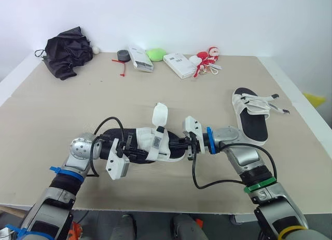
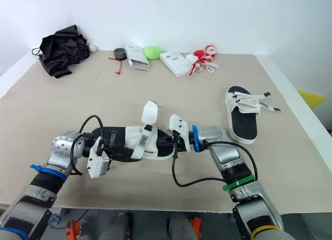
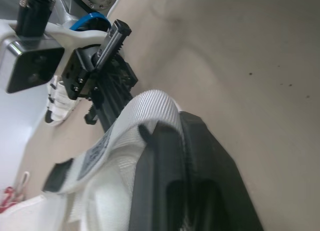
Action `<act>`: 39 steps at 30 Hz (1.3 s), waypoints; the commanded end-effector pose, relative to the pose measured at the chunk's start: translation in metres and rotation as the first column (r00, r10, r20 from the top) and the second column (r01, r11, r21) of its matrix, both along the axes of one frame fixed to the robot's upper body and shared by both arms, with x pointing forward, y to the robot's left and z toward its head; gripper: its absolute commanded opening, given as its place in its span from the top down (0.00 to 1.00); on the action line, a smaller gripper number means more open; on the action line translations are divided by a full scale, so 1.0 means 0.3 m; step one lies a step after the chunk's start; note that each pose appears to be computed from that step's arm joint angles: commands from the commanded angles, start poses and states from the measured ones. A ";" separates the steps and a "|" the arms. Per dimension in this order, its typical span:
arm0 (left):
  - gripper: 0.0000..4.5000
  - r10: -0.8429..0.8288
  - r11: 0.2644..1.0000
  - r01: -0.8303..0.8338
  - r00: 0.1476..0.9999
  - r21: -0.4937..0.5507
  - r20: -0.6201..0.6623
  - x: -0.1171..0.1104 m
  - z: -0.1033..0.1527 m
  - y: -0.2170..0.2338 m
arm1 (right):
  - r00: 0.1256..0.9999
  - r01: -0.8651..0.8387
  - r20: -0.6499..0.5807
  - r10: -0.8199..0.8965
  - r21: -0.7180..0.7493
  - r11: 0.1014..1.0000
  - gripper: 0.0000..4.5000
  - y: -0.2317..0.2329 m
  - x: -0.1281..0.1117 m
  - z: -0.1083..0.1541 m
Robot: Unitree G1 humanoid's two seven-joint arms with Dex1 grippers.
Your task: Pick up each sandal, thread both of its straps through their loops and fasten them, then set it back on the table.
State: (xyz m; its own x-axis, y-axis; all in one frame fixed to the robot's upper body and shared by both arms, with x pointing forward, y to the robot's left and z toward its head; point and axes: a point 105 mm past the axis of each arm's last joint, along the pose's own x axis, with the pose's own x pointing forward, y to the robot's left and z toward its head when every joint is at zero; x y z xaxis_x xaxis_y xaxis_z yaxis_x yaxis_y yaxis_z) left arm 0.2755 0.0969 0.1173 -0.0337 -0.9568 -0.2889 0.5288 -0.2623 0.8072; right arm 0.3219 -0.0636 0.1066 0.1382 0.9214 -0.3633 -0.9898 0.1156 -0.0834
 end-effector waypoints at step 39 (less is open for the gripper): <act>0.00 0.285 0.951 0.023 0.314 0.308 -0.905 -0.122 0.093 0.044 | 0.998 0.001 -0.061 -0.005 -0.070 0.998 1.00 -0.006 0.004 -0.073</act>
State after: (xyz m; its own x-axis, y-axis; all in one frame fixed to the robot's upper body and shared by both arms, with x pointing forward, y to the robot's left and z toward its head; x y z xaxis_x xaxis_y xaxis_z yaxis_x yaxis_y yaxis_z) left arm 0.2429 0.1109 0.1474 -0.2843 -0.9065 -0.3122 0.9186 -0.1643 -0.3594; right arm 0.3250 -0.0596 0.1068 0.1144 0.9220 -0.3698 -0.9923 0.0887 -0.0861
